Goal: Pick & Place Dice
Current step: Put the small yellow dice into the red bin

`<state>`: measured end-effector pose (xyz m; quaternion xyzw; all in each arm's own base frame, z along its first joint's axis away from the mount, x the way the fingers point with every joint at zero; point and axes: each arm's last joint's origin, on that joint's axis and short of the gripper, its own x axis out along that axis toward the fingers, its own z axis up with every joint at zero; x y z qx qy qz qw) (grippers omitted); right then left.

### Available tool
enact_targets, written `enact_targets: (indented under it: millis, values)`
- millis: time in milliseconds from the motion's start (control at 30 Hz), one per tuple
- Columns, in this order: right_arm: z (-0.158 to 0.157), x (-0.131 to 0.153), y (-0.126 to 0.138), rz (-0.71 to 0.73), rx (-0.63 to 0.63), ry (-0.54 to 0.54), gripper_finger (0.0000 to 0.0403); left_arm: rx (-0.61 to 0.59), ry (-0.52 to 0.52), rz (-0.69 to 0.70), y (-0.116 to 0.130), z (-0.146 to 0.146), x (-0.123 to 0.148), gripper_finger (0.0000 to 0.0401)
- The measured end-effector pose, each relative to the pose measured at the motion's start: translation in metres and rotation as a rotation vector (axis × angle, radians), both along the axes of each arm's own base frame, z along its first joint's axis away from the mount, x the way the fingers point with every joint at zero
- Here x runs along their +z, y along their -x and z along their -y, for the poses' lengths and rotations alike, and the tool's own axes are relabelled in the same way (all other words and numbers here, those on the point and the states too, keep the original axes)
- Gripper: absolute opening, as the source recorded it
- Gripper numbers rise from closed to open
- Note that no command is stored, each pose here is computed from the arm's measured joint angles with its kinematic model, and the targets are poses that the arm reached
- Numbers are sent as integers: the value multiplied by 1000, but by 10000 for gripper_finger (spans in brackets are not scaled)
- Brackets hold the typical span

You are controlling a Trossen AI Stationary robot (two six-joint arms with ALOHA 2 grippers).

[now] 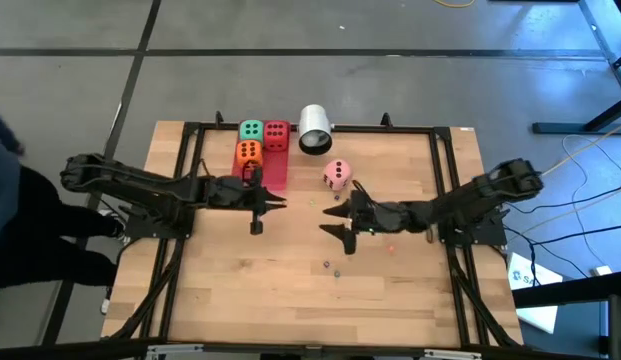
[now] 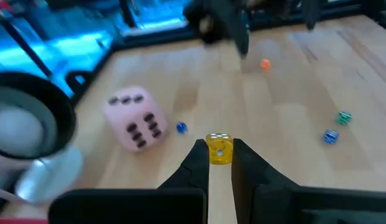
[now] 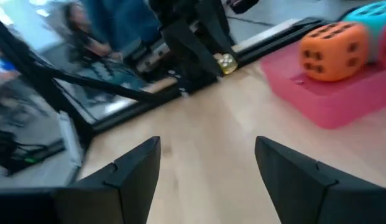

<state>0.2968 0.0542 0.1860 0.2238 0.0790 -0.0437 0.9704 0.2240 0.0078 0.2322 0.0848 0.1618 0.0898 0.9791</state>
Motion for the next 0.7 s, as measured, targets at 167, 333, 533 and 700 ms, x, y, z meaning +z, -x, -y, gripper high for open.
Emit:
enact_targets:
  millis: [167, 333, 533, 700]
  values:
    - [30, -16, -16, 62, 69, -117, 261, -4, -88, 56, -3, 14, 6, 15]
    - [51, -19, -23, 174, 150, -199, 261, 10, -163, 61, -6, 26, 4, 15]
    - [62, -21, -44, 200, 220, -233, 261, 20, -256, 65, -16, 32, -1, 15]
    - [66, -17, -61, 221, 284, -227, 261, 24, -317, 26, -29, 33, 0, 15]
